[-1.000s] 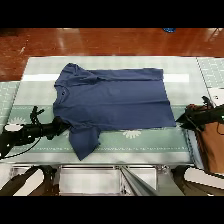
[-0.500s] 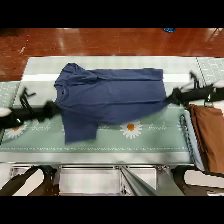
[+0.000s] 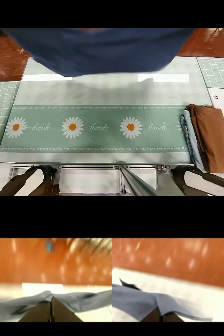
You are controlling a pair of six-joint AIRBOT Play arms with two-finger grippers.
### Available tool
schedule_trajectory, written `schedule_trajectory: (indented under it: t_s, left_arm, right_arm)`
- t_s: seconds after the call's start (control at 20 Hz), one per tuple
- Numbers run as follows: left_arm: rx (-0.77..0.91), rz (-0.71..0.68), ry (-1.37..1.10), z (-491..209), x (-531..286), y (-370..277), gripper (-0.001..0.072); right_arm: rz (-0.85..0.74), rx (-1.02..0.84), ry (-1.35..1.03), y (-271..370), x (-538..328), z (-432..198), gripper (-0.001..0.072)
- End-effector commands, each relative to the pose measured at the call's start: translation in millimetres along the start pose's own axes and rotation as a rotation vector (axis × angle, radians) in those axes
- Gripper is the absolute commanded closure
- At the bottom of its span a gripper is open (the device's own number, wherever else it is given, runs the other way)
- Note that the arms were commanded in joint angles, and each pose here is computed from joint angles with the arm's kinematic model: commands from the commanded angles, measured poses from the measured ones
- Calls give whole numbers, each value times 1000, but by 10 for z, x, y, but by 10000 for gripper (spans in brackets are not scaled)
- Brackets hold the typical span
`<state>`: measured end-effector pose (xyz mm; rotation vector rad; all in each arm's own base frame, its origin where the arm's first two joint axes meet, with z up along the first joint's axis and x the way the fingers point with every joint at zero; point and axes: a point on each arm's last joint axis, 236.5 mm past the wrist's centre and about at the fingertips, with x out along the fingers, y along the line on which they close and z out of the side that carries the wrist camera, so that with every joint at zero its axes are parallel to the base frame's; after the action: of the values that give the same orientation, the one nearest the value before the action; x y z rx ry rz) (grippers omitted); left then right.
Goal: Fold the shirts.
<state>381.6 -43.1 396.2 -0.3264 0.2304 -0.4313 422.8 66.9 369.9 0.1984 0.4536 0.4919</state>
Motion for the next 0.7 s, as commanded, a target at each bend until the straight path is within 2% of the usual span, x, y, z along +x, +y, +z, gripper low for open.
schedule_trajectory:
  t_s: [0.0,0.1,0.2,0.4,0.55,0.65]
  left_arm:
    - [211,25,-172,657,-750,-747,693]
    - [193,130,-236,701,-1172,-892,693]
    - [269,236,-289,695,-1570,-1021,693]
    - [334,449,-307,437,-2272,-1112,693]
    - [308,567,-234,187,-2466,-923,693]
    - [197,659,-171,6,-2407,-509,693]
  right_arm:
    - [-108,-181,-134,576,-965,297,694]
    - [-191,-234,-159,726,-1380,235,694]
    - [-269,-248,-215,801,-1714,210,694]
    - [-285,-200,-146,919,-1907,-286,694]
    - [-323,-151,-83,780,-1876,-636,694]
    - [-346,-103,-13,580,-1724,-855,694]
